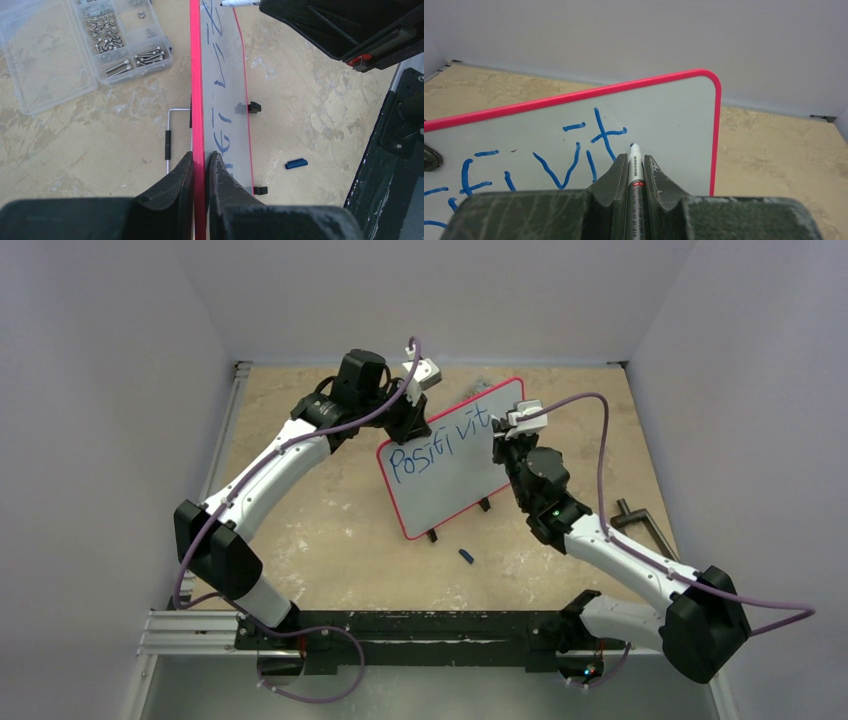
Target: Write a sentence on the whiteboard
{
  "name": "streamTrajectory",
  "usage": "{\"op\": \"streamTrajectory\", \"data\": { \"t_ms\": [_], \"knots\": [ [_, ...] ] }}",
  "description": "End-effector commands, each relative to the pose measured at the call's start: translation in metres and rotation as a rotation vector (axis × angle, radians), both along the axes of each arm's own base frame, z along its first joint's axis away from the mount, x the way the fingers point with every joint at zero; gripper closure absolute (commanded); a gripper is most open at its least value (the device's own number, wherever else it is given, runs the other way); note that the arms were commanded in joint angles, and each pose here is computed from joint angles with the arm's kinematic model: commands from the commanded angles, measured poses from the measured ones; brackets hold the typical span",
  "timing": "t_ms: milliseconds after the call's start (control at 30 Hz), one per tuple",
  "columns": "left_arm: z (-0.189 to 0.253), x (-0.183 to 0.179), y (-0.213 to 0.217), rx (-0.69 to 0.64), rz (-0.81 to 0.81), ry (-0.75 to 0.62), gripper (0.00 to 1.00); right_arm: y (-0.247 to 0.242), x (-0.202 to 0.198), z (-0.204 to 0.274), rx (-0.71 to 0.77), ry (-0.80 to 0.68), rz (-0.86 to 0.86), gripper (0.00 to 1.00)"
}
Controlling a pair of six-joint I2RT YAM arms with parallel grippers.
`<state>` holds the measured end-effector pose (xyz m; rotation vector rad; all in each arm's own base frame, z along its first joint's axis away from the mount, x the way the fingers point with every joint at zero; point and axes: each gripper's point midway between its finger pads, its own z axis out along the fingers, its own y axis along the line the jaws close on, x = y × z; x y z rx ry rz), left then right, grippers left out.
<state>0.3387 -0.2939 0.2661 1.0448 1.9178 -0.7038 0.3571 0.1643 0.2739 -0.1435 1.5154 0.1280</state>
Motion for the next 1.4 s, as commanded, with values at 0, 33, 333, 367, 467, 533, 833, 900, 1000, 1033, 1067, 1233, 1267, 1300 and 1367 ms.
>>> {"op": "streamTrajectory", "data": {
  "t_ms": [0, 33, 333, 367, 467, 533, 833, 900, 1000, 1033, 1067, 1233, 1267, 1300, 1367],
  "knots": [
    [-0.049, -0.02, 0.017, 0.168, -0.052, 0.073, 1.0, -0.006, 0.005, 0.045, 0.055, -0.108, -0.03, 1.0],
    [-0.05, -0.02, 0.017, 0.169, -0.052, 0.075, 1.0, -0.007, 0.005, 0.046, 0.056, -0.11, -0.033, 1.0],
    [-0.049, -0.02, 0.017, 0.17, -0.053, 0.069, 1.0, -0.007, 0.01, 0.049, 0.046, -0.115, -0.033, 1.0],
    [-0.049, -0.02, 0.017, 0.17, -0.053, 0.07, 1.0, -0.007, 0.011, 0.049, 0.046, -0.116, -0.033, 1.0],
    [-0.049, -0.02, 0.018, 0.171, -0.05, 0.07, 1.0, -0.006, 0.013, 0.053, 0.046, -0.122, -0.032, 1.0],
    [-0.049, -0.02, 0.018, 0.171, -0.051, 0.07, 1.0, -0.006, 0.014, 0.055, 0.042, -0.125, -0.032, 1.0],
    [-0.048, -0.02, 0.018, 0.171, -0.05, 0.069, 1.0, -0.005, 0.021, 0.054, 0.039, -0.125, -0.032, 1.0],
    [-0.048, -0.02, 0.018, 0.172, -0.051, 0.069, 1.0, -0.006, 0.023, 0.052, 0.035, -0.121, -0.034, 1.0],
    [-0.049, -0.02, 0.018, 0.173, -0.05, 0.069, 1.0, -0.006, 0.024, 0.048, 0.032, -0.114, -0.033, 1.0],
    [-0.048, -0.02, 0.018, 0.173, -0.05, 0.068, 1.0, -0.006, 0.024, 0.047, 0.033, -0.113, -0.031, 1.0],
    [-0.049, -0.02, 0.018, 0.173, -0.051, 0.069, 1.0, -0.006, 0.024, 0.045, 0.034, -0.11, -0.031, 1.0],
    [-0.048, -0.02, 0.018, 0.173, -0.051, 0.068, 1.0, -0.006, 0.023, 0.036, 0.038, -0.094, -0.026, 1.0],
    [-0.049, -0.02, 0.018, 0.173, -0.051, 0.069, 1.0, -0.006, 0.023, 0.034, 0.037, -0.09, -0.028, 1.0],
    [-0.049, -0.019, 0.018, 0.173, -0.05, 0.068, 1.0, -0.006, 0.022, 0.033, 0.038, -0.088, -0.027, 1.0],
    [-0.049, -0.02, 0.018, 0.173, -0.05, 0.07, 1.0, -0.006, 0.022, 0.03, 0.037, -0.083, -0.026, 1.0]
  ]
}}
